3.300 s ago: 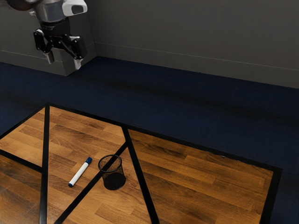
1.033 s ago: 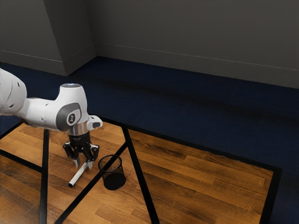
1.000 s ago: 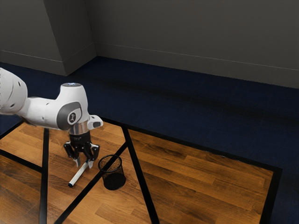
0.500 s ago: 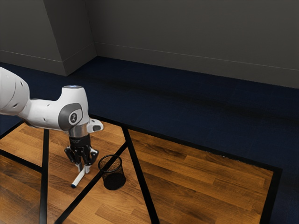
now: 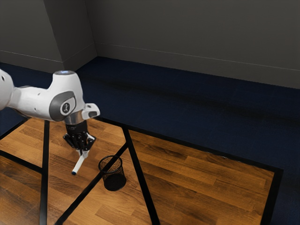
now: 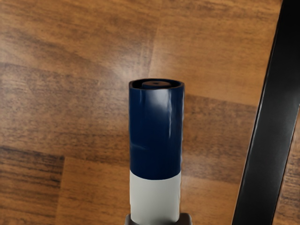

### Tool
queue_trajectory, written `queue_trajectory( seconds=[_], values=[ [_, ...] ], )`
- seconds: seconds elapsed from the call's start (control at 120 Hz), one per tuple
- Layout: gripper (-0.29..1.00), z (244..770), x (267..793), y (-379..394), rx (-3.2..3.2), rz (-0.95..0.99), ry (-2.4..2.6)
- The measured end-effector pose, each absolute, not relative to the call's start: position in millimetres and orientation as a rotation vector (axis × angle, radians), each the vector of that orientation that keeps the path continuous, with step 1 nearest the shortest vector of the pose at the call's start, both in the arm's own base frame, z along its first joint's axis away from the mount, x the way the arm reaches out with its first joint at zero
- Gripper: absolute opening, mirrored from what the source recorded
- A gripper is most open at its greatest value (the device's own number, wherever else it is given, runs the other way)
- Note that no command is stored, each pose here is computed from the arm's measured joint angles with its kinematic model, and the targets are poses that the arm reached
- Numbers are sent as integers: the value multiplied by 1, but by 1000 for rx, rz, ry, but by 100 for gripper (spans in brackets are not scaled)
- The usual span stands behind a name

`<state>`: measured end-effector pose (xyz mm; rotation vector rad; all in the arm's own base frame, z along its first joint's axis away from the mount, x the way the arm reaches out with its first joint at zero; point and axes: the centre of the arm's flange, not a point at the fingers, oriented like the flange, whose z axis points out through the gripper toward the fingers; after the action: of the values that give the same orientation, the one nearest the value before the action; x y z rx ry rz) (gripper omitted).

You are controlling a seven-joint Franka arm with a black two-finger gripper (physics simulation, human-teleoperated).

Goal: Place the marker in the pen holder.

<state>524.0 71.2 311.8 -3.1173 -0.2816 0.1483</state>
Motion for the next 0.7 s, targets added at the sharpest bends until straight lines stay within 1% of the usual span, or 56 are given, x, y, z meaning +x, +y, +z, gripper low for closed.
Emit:
queue_trajectory(
  seconds=[0.142, 0.233, 0.325, 0.425, 0.508, 0.617, 0.7],
  values=[
    [-8, 338, 530, 48, -3097, -112, -162],
    [-8, 391, 524, 14, -3071, -352, -49],
    [-8, 432, 502, -11, -3035, -524, 29],
    [-8, 449, 480, -34, -3007, -612, 89],
    [-8, 454, 465, -60, -2987, -648, 157],
    [-8, 437, 440, -103, -2966, -626, 258],
    [-8, 428, 422, -118, -2954, -617, 271]
  ],
)
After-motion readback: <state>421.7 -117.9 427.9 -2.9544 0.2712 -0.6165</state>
